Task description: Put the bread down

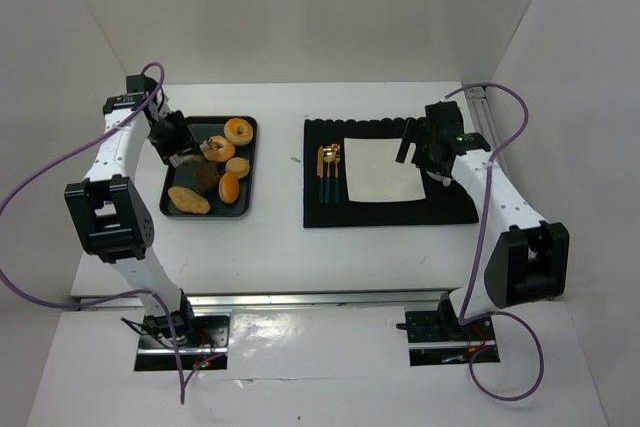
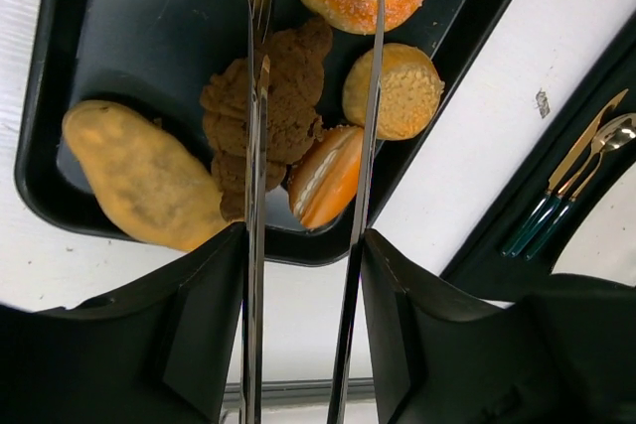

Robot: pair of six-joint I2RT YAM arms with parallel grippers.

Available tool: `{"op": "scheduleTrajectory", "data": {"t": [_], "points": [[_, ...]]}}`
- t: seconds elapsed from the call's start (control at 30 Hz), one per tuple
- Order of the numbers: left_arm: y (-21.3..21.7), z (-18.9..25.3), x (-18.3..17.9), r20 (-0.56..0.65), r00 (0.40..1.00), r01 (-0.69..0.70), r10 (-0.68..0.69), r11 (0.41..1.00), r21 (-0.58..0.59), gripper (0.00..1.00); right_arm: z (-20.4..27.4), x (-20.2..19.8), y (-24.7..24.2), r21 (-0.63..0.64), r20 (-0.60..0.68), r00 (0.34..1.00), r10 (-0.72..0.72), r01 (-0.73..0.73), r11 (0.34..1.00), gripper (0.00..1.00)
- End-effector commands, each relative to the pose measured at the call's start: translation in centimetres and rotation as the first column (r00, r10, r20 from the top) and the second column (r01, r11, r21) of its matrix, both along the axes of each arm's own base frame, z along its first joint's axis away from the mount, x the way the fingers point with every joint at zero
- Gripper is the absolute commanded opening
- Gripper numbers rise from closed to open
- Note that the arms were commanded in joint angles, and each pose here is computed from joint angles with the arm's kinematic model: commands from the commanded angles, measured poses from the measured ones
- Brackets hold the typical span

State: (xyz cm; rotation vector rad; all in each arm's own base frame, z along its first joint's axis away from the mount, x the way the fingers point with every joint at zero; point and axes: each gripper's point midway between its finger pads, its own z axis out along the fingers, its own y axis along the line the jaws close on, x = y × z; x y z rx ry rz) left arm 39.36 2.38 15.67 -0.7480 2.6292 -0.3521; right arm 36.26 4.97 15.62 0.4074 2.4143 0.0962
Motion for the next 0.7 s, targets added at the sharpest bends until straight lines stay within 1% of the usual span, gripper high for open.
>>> {"op": "scheduleTrajectory", "data": {"t": [0.0,0.13,0.2,0.33,0.43,0.47,0.53,0.57,0.6,0.63,0.67], "points": [[-0.3,-0.5,1.1,0.022,1.0,-0.006,0.007,0.999,-0.044,0.6,1.3,1.2,0.5,0.008,0.043,0.999,0.009,-0.01,1.0,0.99],[-0.3,-1.5,1.2,0.0,1.0,-0.017,0.017,0.998,-0.053,0.6,1.1,1.5,0.5,0.008,0.043,0.999,0.009,-0.01,1.0,0.99],[-0.4,-1.3,1.7,0.021,1.0,-0.011,0.012,0.998,-0.058,0.6,1.1,1.7,0.6,0.008,0.043,0.999,0.009,-0.01,1.0,0.99],[-0.4,-1.7,1.8,0.006,0.999,-0.031,0.031,0.997,-0.07,0.6,0.8,1.7,1.1,0.014,0.033,0.999,0.024,-0.025,1.0,0.99],[0.3,-2.4,2.0,-0.007,0.998,-0.058,0.057,0.996,-0.066,0.53,0.9,1.9,1.1,0.015,0.044,0.999,0.024,-0.025,1.0,0.99],[0.7,-2.4,2.0,-0.008,0.997,-0.076,0.076,0.995,-0.07,0.47,0.9,1.9,1.1,0.015,0.044,0.999,0.024,-0.025,1.0,0.99],[1.3,-2.1,2.0,0.001,0.996,-0.09,0.09,0.994,-0.069,0.4,0.9,1.9,1.1,0.015,0.044,0.999,0.024,-0.025,1.0,0.99],[1.2,-1.6,1.9,0.013,0.996,-0.089,0.09,0.994,-0.067,0.37,0.9,1.9,1.1,0.015,0.044,0.999,0.024,-0.025,1.0,0.99],[1.7,-1.6,1.9,0.013,0.995,-0.099,0.101,0.993,-0.067,0.32,0.9,1.9,1.1,0.015,0.044,0.999,0.024,-0.025,1.0,0.99],[1.7,-0.2,2.0,0.049,0.994,-0.097,0.1,0.993,-0.061,0.28,0.9,1.9,1.1,0.015,0.044,0.999,0.024,-0.025,1.0,0.99],[1.7,0.3,1.9,0.057,0.993,-0.097,0.1,0.993,-0.06,0.27,0.9,1.9,1.1,0.015,0.044,0.999,0.024,-0.025,1.0,0.99]]}}
